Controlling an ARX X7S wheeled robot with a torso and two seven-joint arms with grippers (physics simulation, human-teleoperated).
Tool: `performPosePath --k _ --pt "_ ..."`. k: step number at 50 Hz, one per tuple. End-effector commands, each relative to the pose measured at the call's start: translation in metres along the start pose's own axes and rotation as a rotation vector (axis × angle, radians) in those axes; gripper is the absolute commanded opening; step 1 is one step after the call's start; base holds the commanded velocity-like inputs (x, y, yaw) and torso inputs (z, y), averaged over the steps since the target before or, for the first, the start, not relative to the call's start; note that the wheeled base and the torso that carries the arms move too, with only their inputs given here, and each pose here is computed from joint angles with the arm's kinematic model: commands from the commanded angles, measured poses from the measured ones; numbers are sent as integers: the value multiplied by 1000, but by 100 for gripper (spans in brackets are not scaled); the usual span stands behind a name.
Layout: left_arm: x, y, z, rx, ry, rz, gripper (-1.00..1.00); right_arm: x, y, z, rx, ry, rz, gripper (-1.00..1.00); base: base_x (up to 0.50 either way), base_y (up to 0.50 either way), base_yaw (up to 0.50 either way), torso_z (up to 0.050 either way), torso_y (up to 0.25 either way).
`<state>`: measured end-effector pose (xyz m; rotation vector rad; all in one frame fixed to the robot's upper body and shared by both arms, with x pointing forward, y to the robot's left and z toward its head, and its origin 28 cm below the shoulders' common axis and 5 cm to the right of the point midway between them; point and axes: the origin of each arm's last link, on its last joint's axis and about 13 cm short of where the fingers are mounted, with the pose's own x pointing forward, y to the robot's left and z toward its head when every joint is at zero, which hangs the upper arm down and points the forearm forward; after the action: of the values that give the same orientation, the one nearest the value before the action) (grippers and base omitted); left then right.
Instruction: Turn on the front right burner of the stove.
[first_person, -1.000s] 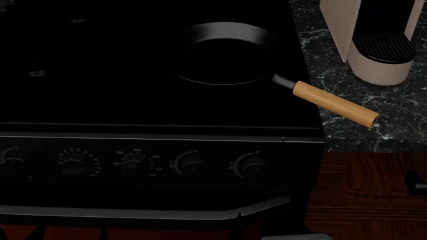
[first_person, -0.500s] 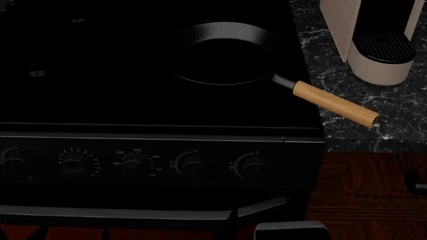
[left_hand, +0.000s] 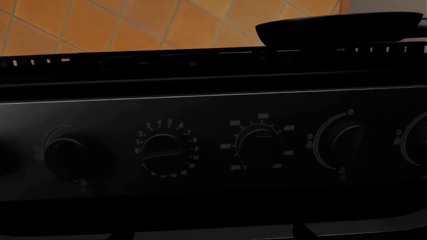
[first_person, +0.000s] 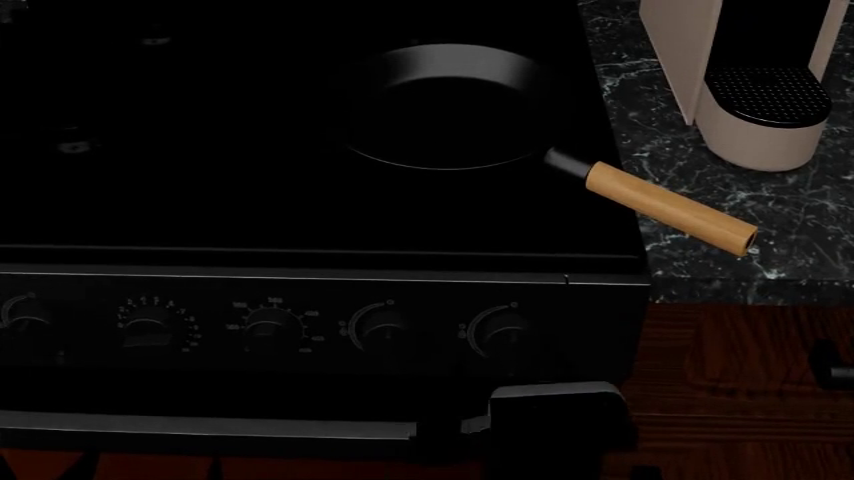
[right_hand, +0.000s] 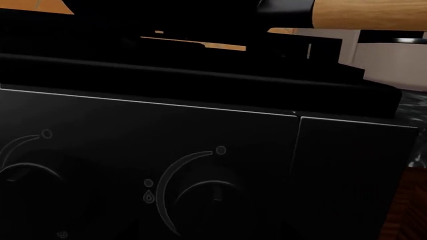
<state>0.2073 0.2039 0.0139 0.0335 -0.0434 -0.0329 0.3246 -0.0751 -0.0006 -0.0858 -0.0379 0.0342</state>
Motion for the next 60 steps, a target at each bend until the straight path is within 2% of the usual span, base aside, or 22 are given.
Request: performPosePath --k 1,23,38,39,46,48,51,57,59,60 --pt "0 0 -1 6 1 -1 100 15 -1 5 -25 -11 -9 100 0 0 0 0 0" --pt "0 -1 -1 18 -1 -6 100 16 -7 4 -36 25 -43 100 0 0 0 0 0" --pt "0 -1 -1 27 -2 -10 100 23 -3 10 -26 59 2 100 0 0 0 0 0" --pt "0 -1 -2 26 -2 -9 100 22 -3 10 -28 58 6 -100 0 0 0 0 0" --pt "0 -1 -1 26 -2 -9 100 23 -3 11 -39 43 15 -100 8 0 1 0 0" --pt "-1 -1 -1 26 -2 -10 100 23 -2 11 -68 44 23 -100 7 0 2 0 0" --pt "0 -1 -2 25 -1 -10 100 23 -2 10 -142 51 15 -100 10 0 3 0 0" --pt "-1 -1 0 24 -2 -10 100 20 -3 4 -409 84 25 -100 10 0 4 0 0" --pt "0 -1 -1 24 -2 -10 100 20 -4 4 -414 85 19 -100 13 0 4 0 0" --pt "0 -1 -1 26 -1 -10 100 20 -4 3 -466 95 25 -100 12 0 4 0 0"
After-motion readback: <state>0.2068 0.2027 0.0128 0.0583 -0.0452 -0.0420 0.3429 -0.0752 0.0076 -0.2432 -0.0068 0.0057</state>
